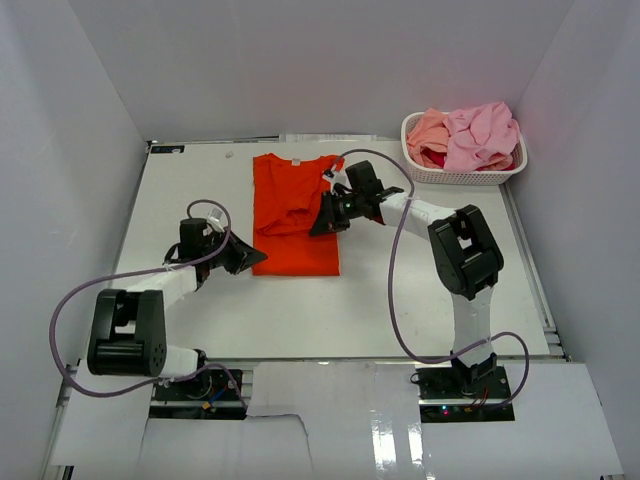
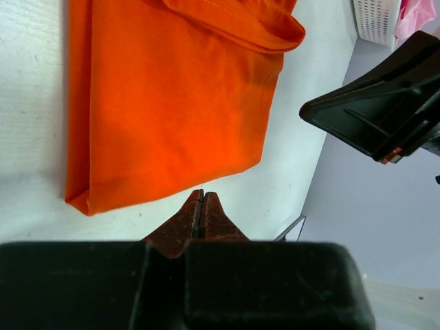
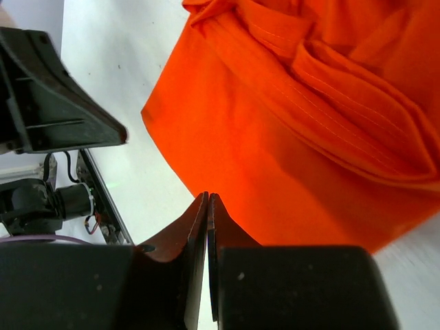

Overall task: Fold and stack the t-shirts
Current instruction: Fold the folded rectangular tshirt in 1/3 of the way

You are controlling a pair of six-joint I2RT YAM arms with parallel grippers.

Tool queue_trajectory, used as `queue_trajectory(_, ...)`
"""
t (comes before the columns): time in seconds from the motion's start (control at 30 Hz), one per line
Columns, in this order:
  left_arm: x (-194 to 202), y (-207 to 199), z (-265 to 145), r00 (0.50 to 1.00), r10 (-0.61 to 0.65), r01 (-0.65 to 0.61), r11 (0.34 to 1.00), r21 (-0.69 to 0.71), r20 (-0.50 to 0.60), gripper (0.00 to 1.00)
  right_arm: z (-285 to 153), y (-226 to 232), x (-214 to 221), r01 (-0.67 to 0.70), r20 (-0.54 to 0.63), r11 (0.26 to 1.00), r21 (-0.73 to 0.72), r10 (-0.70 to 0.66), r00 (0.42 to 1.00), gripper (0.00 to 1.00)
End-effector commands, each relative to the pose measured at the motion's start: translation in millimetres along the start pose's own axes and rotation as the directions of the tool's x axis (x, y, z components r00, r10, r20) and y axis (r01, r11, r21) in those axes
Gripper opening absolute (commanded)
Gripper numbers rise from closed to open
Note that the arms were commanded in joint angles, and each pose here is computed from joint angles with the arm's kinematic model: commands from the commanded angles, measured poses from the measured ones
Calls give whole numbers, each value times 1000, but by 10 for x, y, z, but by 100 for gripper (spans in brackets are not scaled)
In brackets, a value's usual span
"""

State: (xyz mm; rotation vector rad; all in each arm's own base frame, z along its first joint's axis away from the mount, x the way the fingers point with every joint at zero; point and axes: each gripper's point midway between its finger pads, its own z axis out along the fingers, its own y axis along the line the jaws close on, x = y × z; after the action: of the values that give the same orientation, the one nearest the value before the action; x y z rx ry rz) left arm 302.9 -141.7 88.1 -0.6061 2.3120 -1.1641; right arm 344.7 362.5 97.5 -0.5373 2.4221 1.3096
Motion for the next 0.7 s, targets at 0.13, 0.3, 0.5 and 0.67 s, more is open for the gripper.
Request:
queue_trajectory(0.13, 46, 3, 246, 998, 45, -40, 994, 100, -49, 0, 263, 170, -36, 33, -27, 998, -46, -34, 999, 8)
queue_trajectory(0.3, 47, 84, 388, 996, 63, -58, 996, 70, -62, 0, 397, 187, -33, 42, -45, 998, -45, -44, 998, 8)
queue_trajectory(0.5, 69, 116, 562, 993, 81, -78, 996, 43, -84, 0, 587, 128, 35, 36, -84, 999, -32, -39, 996, 8)
queue_trajectory(0.67, 126, 155, 640, 992, 92, -90, 996, 16, -89, 0, 748, 186, 23, 74, -107, 997, -15, -75, 991, 8)
